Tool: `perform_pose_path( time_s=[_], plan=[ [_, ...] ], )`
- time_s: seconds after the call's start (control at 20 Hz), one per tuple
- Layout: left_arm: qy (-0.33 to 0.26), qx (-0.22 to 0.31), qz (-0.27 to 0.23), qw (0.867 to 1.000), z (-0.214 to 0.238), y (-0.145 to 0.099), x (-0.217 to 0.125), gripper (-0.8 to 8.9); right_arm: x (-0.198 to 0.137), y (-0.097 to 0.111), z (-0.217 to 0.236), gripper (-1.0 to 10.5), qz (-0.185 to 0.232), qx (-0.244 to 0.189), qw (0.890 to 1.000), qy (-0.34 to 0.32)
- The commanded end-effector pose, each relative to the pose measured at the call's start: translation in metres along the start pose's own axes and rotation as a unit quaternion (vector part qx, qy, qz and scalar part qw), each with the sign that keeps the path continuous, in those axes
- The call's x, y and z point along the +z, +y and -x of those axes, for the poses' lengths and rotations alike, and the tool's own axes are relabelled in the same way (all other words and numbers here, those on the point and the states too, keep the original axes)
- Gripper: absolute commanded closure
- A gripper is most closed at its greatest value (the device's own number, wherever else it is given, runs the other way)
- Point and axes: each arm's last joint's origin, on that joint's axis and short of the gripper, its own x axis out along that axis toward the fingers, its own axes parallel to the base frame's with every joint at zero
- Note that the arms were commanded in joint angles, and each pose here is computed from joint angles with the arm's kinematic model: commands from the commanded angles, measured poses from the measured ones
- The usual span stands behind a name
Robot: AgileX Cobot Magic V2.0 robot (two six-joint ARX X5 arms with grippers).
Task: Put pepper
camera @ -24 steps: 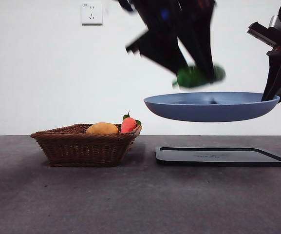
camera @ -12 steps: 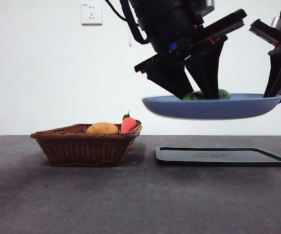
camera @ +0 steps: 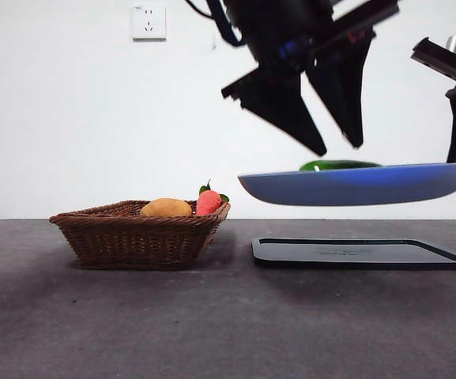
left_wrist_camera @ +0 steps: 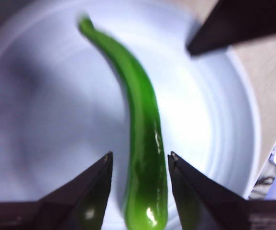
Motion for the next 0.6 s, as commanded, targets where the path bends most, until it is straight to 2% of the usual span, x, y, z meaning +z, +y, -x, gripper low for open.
perform_pose_path(
  time_s=[0.05, 0.3, 0.6],
  plan=[
    [-0.027, -0.004, -0.020, 0.999, 0.017, -0.007, 0.012, 6.03, 0.003, 0.002, 0.000, 9.4, -0.003, 0.003, 1.000, -0.002],
    [-0.081, 0.006, -0.015, 0.997, 0.075, 0.001, 0.020, 6.03, 0.010, 0.000, -0.002, 9.4, -0.020, -0.004, 0.999, -0.026],
    [-0.182, 0.032, 0.007, 0.983, 0.184, 0.017, 0.001, 6.04, 0.044, -0.021, -0.017, 9.4, -0.057, -0.012, 0.998, -0.037]
  ],
)
